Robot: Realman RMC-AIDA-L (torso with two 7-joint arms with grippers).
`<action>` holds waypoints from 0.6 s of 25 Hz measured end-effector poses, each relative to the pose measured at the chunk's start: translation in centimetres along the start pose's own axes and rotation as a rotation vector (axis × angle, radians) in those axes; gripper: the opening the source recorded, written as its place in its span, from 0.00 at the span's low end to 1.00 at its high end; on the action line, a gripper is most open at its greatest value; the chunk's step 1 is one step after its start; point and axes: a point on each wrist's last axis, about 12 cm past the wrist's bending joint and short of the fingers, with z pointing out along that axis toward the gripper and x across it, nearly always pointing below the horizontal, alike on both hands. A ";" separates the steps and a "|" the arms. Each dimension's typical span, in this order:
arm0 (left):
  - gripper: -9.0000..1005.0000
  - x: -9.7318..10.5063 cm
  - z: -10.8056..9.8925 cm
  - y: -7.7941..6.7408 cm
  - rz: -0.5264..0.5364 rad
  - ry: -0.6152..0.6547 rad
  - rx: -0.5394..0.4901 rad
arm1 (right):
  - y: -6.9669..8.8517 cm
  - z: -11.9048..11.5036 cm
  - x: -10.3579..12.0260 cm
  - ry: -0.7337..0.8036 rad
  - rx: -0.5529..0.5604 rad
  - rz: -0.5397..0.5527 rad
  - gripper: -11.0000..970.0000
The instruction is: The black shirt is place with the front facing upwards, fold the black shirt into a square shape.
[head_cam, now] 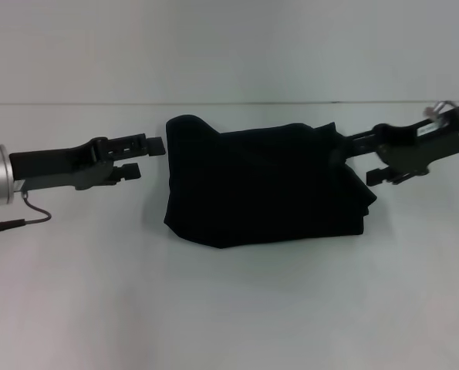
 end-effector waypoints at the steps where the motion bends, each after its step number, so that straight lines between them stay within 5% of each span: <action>1: 0.95 0.0 0.0 0.0 0.002 -0.002 0.002 | 0.0 0.4 0.0 -0.003 0.021 -0.003 0.93; 15: 0.95 -0.2 0.5 -0.3 0.008 -0.061 0.030 | 0.8 3.0 -0.5 -0.089 0.085 -0.032 0.92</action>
